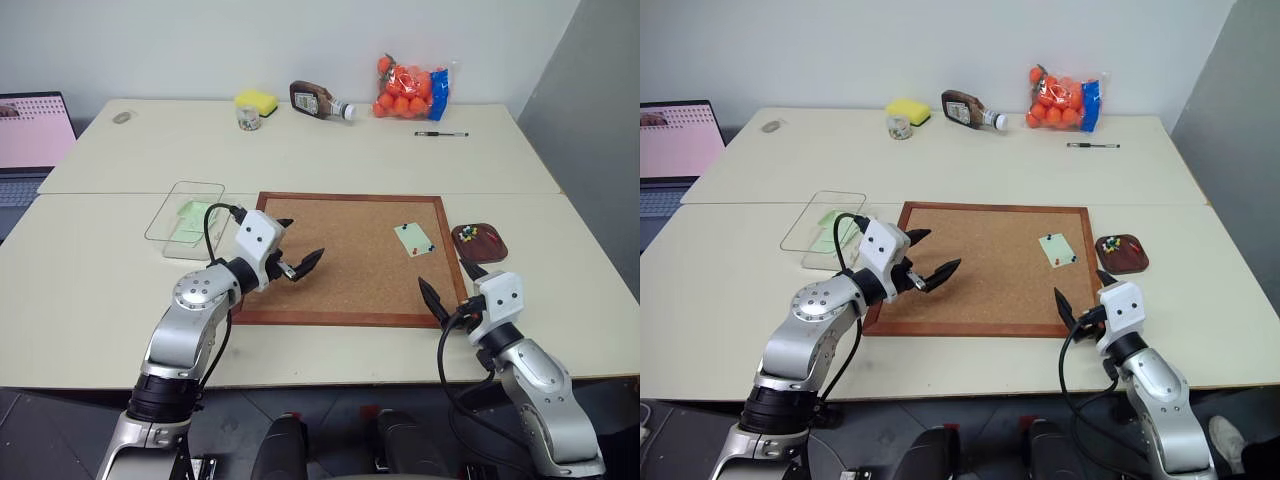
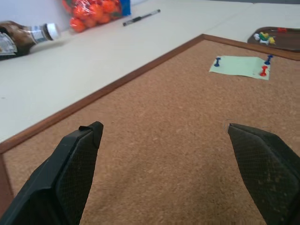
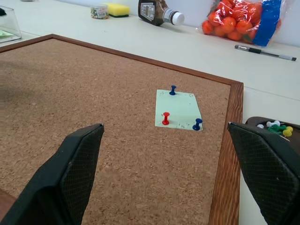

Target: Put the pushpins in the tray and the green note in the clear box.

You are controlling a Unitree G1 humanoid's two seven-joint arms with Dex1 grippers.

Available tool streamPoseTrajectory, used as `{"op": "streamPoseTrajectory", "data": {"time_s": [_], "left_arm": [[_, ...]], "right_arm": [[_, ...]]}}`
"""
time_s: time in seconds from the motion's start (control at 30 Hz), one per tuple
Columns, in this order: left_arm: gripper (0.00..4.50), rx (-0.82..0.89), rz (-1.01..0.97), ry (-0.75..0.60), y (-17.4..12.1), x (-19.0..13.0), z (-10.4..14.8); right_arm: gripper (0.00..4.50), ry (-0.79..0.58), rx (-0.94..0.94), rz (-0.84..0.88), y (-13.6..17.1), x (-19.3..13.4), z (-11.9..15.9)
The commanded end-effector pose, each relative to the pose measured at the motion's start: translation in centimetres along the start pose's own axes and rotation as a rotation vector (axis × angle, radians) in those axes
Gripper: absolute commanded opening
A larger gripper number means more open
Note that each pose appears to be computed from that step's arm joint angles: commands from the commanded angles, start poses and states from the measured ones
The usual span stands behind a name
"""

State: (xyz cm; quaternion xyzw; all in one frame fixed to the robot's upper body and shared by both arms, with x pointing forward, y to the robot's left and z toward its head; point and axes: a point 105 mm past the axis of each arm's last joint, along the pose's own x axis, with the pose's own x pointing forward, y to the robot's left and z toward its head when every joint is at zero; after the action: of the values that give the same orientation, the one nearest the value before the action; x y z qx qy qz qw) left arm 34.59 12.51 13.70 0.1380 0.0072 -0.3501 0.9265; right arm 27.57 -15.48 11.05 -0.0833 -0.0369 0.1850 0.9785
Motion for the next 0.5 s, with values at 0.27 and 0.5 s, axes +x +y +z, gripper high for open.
{"op": "streamPoseTrajectory", "data": {"time_s": [0.27,0.5], "left_arm": [[2.32,0.010,-0.093,0.047,-0.6,1.7,-1.2],[0.84,0.011,-0.099,0.126,-0.8,2.0,-3.7]], "right_arm": [[4.50,0.007,-0.022,0.114,1.3,0.2,1.3],[4.50,0.048,-0.020,0.171,1.1,1.9,1.4]]}}
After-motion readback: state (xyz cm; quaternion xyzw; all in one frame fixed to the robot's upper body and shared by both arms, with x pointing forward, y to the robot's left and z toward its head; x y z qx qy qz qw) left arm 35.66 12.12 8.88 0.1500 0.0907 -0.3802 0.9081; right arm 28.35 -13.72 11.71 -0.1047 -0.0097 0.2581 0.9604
